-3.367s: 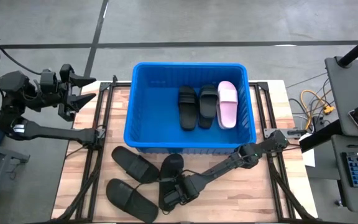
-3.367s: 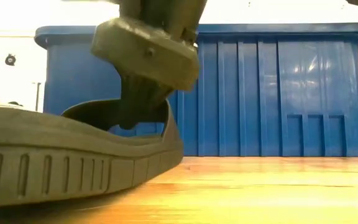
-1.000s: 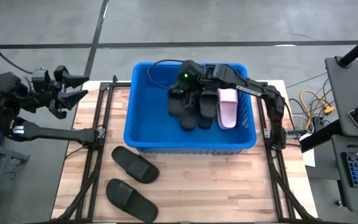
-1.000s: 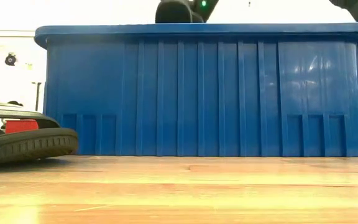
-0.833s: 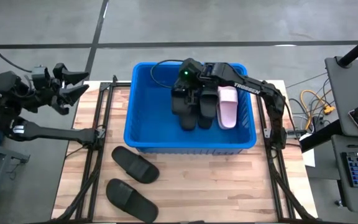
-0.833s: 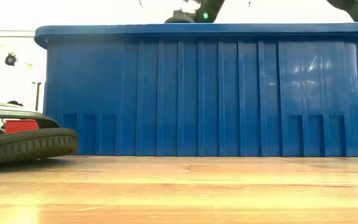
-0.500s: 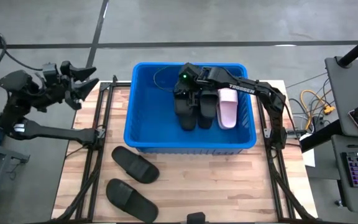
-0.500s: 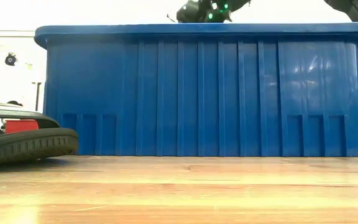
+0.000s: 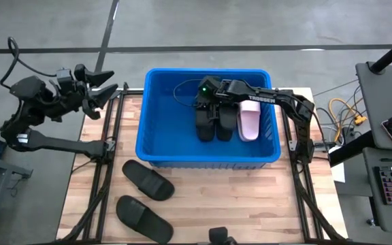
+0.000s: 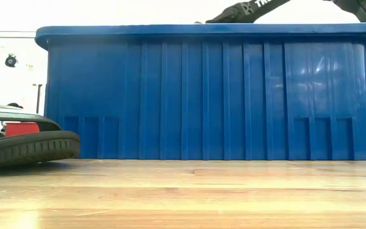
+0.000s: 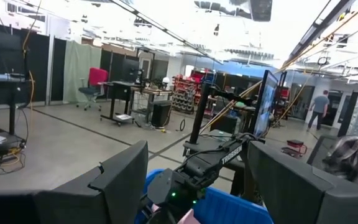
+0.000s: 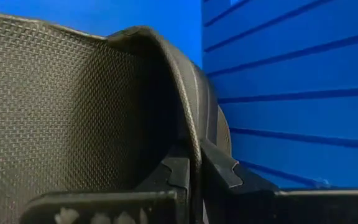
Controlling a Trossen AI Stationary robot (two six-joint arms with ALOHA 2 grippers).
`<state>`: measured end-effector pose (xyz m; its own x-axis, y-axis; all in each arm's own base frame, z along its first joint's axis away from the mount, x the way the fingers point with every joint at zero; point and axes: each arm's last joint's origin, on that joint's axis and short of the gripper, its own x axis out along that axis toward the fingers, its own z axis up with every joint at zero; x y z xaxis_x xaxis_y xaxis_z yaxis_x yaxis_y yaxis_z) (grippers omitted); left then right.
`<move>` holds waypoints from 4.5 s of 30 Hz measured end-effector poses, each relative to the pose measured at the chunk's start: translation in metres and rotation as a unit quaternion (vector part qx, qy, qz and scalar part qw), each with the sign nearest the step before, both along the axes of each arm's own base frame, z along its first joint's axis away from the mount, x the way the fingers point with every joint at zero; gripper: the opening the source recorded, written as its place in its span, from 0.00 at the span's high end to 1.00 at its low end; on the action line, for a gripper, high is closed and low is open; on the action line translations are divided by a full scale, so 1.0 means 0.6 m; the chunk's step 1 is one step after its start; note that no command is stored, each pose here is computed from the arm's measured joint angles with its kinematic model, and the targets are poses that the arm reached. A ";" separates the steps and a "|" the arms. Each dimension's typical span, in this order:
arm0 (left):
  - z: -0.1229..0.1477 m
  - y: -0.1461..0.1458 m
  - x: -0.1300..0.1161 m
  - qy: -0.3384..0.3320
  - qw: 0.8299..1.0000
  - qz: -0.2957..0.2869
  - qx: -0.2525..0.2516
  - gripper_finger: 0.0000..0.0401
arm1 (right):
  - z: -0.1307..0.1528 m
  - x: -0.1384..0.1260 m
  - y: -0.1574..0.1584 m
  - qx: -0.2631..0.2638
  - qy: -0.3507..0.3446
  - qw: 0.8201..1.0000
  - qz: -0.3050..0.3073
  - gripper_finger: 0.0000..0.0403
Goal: Pick and place slides into bin
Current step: Put the black slide into the blue bin
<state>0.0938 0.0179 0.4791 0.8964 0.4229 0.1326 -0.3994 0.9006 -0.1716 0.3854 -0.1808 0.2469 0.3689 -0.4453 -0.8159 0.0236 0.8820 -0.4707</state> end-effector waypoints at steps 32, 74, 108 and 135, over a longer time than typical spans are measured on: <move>0.004 0.000 -0.002 -0.014 1.000 -0.001 0.001 0.35 | -0.013 -0.022 -0.002 0.029 0.069 0.997 0.022 0.64; 0.000 0.001 0.011 -0.002 1.000 0.000 0.004 0.35 | 0.155 -0.010 0.016 0.106 -0.073 0.991 -0.042 0.48; 0.000 -0.005 -0.005 -0.015 0.998 -0.054 -0.001 0.35 | 0.424 -0.029 0.242 0.102 -0.477 0.871 0.060 0.48; -0.004 -0.022 0.021 -0.017 0.961 -0.258 -0.094 0.35 | 0.370 -0.166 0.435 -0.029 -0.352 0.918 -0.183 0.55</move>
<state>0.1067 0.0049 0.4766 0.9899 -0.0567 0.1299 0.0999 0.9290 -0.3564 0.2858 0.0802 0.4690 0.6128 -0.6790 -0.4041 0.6286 0.7288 -0.2714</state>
